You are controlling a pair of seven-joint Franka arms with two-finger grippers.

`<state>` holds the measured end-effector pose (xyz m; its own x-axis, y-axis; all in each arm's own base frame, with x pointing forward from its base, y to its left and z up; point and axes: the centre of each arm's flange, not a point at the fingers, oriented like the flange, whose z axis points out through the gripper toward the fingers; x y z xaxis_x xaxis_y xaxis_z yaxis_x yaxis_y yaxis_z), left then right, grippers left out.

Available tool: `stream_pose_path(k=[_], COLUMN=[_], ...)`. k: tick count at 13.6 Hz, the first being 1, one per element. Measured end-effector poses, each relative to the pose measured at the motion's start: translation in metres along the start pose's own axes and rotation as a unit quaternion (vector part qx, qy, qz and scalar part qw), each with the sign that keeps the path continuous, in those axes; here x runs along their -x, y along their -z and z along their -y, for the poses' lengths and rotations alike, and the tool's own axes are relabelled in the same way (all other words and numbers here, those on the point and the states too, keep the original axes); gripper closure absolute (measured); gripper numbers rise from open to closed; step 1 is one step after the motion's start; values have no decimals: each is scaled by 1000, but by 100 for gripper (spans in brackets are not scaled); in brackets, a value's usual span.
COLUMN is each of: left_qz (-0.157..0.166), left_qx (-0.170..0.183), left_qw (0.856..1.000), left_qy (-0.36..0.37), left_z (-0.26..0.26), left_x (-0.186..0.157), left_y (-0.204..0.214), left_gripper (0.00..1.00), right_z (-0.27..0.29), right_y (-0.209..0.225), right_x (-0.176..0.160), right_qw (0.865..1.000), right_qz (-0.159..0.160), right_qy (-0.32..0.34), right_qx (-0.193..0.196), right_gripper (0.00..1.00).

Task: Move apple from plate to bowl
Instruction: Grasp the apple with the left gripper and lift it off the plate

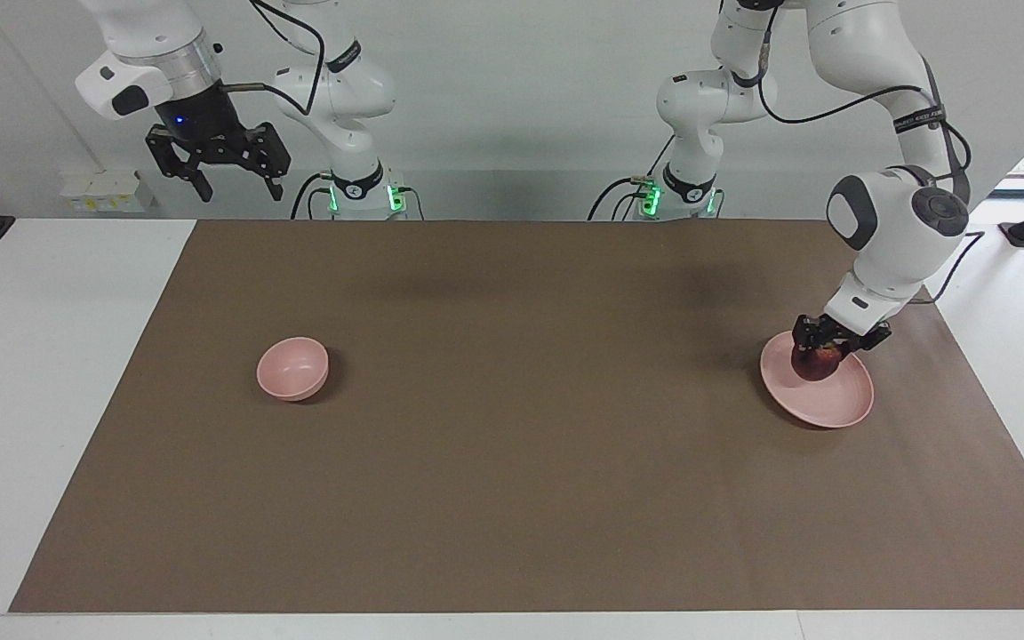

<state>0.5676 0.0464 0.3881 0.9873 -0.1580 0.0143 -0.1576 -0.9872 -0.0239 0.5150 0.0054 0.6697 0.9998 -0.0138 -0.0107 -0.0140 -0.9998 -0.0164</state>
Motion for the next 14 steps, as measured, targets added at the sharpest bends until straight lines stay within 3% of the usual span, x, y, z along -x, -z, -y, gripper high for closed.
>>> stream_pose_path(k=[2, 5, 8, 14], left_qz=[-7, -15, -13, -14], left_qx=[13, 103, 155, 294], left_qw=[1000, 994, 988, 954], left_qy=[-3, 23, 7, 53], left_z=[-14, -56, -118, -209], left_x=[-2, -8, -14, -17], left_y=[14, 17, 20, 34], left_gripper=[36, 36, 36, 36], right_z=[0, 4, 20, 101], right_y=[0, -5, -27, -95], right_x=[0, 0, -4, -11], right_qw=[1000, 1000, 1000, 990], right_qz=[0, 6, 13, 20], right_qy=[0, 4, 5, -113], right_qx=[0, -1, -24, -84], right_gripper=[0, 0, 0, 0])
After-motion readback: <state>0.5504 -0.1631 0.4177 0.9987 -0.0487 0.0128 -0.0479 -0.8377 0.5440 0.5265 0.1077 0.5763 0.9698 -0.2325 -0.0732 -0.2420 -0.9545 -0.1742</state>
